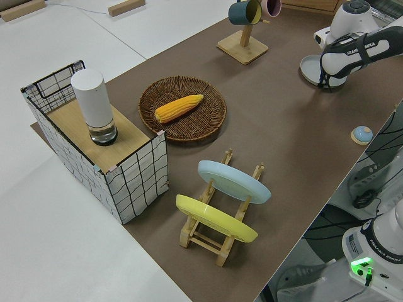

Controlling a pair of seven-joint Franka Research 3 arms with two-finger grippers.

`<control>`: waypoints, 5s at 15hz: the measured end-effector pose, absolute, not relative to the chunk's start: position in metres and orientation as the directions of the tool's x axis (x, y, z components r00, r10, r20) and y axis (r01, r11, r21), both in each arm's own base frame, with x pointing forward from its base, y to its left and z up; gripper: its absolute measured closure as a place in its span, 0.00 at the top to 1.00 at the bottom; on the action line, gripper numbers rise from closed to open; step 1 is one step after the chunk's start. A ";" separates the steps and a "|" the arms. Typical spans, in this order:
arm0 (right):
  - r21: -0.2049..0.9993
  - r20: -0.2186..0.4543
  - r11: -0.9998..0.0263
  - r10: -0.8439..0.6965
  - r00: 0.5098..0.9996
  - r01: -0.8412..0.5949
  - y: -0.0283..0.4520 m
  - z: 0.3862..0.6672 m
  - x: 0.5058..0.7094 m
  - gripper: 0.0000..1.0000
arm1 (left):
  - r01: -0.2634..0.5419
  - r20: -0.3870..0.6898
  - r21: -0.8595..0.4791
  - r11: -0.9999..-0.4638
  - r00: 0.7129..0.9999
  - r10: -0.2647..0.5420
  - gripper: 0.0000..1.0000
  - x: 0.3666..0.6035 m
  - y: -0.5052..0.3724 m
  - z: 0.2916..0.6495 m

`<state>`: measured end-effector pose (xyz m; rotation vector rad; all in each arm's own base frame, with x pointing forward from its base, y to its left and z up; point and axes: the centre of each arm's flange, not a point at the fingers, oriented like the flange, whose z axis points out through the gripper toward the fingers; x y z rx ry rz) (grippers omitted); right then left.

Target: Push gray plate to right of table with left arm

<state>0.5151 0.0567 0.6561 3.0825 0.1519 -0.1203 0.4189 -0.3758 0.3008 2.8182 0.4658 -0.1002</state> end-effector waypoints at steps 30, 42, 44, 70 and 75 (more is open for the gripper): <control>0.049 -0.080 -0.994 0.096 0.992 0.100 0.057 0.656 0.515 1.00 | 0.065 0.011 0.127 -0.990 0.998 0.067 1.00 0.501 -0.199 0.457; 0.049 -0.080 -0.994 0.096 0.992 0.100 0.057 0.656 0.515 1.00 | 0.040 0.038 0.114 -0.993 0.998 0.045 1.00 0.528 -0.125 0.552; 0.049 -0.080 -0.994 0.096 0.992 0.100 0.057 0.656 0.515 1.00 | 0.024 0.052 0.081 -0.996 0.998 0.028 1.00 0.528 -0.125 0.574; 0.049 -0.080 -0.994 0.096 0.992 0.100 0.057 0.656 0.515 1.00 | 0.128 0.030 0.033 -0.991 0.991 0.129 1.00 0.527 -0.067 0.623; 0.049 -0.080 -0.994 0.096 0.992 0.100 0.057 0.656 0.515 1.00 | 0.127 0.030 0.032 -0.991 0.991 0.128 1.00 0.527 -0.067 0.624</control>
